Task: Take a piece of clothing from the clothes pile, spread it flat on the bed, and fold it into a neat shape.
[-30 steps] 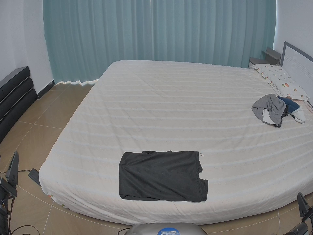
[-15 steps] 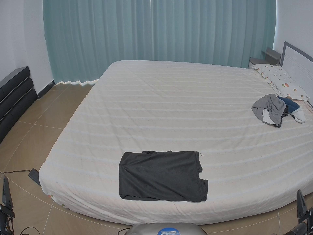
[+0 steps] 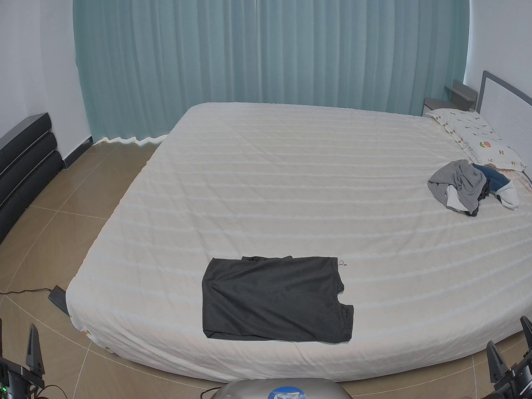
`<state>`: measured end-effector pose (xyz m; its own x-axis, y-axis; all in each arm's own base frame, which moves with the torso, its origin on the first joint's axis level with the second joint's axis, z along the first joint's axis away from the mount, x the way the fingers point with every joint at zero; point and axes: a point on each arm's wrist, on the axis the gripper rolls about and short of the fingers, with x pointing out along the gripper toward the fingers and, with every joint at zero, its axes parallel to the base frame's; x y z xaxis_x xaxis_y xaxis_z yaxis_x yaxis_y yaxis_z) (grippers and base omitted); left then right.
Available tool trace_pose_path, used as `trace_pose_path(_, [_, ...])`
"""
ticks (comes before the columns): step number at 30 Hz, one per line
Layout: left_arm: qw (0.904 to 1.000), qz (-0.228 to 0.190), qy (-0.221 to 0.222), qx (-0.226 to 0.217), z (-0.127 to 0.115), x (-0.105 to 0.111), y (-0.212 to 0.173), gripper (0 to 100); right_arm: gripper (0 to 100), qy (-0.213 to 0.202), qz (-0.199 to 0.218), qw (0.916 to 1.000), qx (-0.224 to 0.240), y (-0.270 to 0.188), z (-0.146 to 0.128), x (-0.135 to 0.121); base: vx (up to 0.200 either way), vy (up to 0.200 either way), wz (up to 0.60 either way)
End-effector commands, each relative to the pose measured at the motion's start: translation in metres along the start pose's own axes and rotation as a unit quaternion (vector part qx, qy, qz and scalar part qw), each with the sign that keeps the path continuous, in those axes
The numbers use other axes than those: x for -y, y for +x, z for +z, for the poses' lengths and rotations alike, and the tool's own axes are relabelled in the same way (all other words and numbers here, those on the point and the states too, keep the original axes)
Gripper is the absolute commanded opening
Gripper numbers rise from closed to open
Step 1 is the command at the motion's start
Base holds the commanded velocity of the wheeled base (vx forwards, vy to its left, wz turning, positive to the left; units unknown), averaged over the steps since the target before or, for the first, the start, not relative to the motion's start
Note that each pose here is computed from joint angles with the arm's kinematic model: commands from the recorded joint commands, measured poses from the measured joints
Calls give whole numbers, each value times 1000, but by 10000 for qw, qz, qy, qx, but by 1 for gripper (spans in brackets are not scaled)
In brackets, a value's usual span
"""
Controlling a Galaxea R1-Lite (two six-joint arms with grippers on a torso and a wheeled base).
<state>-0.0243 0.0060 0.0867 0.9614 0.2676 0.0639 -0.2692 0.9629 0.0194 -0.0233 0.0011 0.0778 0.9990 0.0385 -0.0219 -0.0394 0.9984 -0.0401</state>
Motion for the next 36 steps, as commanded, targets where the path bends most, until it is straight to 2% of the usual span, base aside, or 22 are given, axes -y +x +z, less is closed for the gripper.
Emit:
trace_pose_path(1, [10000,56,-14,-41,-5,0,0,100,100,-3,-2,10000,25,0,-2,0,0,0,0])
trace_pose_path(4, [9998,171,-29,-44,-5,0,0,100,100,4,-18,10000,40,0,-2,0,0,0,0])
trace_pose_path(7, [9999,117,-21,-43,-5,0,0,100,100,4,-2,10000,40,0,-2,0,0,0,0])
trace_pose_path(11, [9997,-228,-15,-31,-5,1,0,100,100,12,-18,10000,40,0,-2,0,0,0,0])
trace_pose_path(21, [9977,-681,5,-45,-5,3,0,100,100,11,-3,10000,48,0,-2,0,0,0,0])
trace_pose_path(24, [9934,-1147,-71,-60,-6,5,-1,100,100,12,-2,10000,40,0,-2,0,0,0,0])
trace_pose_path(26, [9881,-1489,-49,-381,-12,7,-1,100,100,19,-3,10000,48,0,-2,0,0,0,0])
trace_pose_path(36, [9878,-1520,-16,-344,-12,7,-1,100,100,27,-2,10000,40,0,-2,0,0,0,0])
